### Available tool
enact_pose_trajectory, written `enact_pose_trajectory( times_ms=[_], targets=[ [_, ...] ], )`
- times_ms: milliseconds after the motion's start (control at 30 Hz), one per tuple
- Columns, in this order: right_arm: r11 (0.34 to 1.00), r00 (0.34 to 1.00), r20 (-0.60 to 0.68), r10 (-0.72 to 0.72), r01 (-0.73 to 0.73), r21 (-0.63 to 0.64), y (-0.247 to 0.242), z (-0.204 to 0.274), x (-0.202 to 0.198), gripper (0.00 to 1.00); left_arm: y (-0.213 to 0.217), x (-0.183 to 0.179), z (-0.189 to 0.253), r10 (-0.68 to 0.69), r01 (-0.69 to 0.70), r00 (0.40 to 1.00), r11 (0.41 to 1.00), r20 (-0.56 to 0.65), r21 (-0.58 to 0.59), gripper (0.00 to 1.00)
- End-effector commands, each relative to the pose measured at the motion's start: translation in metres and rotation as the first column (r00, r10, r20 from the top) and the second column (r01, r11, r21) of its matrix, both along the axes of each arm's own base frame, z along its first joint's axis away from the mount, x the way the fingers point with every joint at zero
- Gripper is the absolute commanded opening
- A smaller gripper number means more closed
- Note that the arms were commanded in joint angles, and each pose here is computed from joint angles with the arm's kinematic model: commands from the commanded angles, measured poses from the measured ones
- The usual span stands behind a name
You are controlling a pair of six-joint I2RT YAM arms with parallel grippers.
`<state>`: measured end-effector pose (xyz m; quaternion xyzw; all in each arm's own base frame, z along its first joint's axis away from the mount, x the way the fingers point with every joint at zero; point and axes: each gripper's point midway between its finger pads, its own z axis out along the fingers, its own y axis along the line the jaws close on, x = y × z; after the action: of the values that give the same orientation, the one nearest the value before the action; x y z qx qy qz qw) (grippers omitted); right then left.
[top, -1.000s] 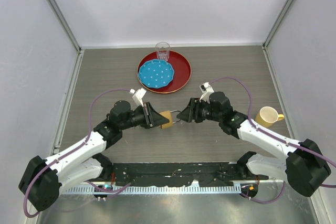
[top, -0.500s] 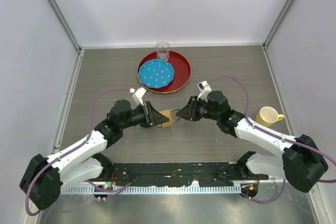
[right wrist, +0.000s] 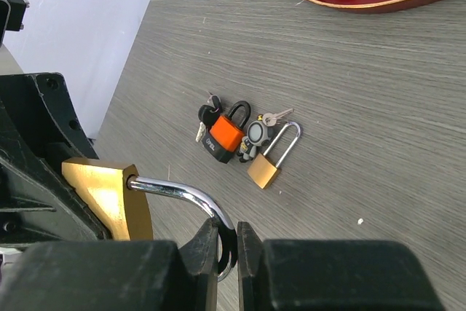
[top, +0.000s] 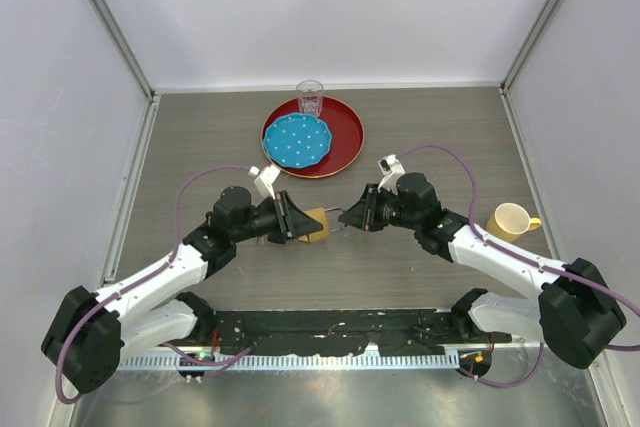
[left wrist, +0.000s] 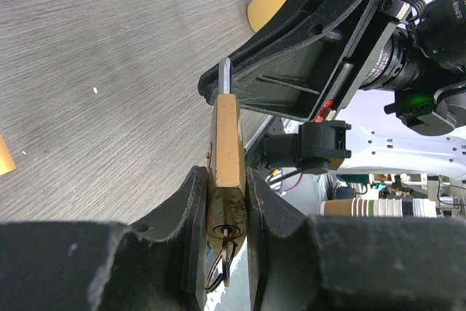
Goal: Lock with the key
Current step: Lock the lock.
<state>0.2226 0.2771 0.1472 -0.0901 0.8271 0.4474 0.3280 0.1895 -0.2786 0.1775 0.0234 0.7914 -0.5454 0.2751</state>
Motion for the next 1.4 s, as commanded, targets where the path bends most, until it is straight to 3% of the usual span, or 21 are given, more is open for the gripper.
enact_pose_trajectory(
  times_ms=[0,467,933,1367],
  targets=[
    [0.995,0.993,0.117,-0.001,-0.011,0.104,0.011,0.044,0.010,0.02,-0.017,-0.010,0.053,-0.113,0.131,0.984,0.983,0.136,-0.126,0.00],
    [0.989,0.990,0.138,0.016,-0.036,0.143,0.024,0.059,0.001,0.02,-0.032,-0.004,0.063,-0.124,0.153,0.981,0.968,0.150,-0.197,0.00],
    [0.965,0.986,0.140,0.096,-0.126,0.230,0.034,0.093,-0.027,0.02,-0.039,0.010,0.029,-0.099,0.109,0.985,0.992,0.144,-0.062,0.00],
    [0.952,0.978,0.167,0.126,-0.167,0.258,0.045,0.109,-0.033,0.02,-0.074,0.006,0.026,-0.163,0.174,0.976,0.983,0.147,-0.065,0.00]
  ],
)
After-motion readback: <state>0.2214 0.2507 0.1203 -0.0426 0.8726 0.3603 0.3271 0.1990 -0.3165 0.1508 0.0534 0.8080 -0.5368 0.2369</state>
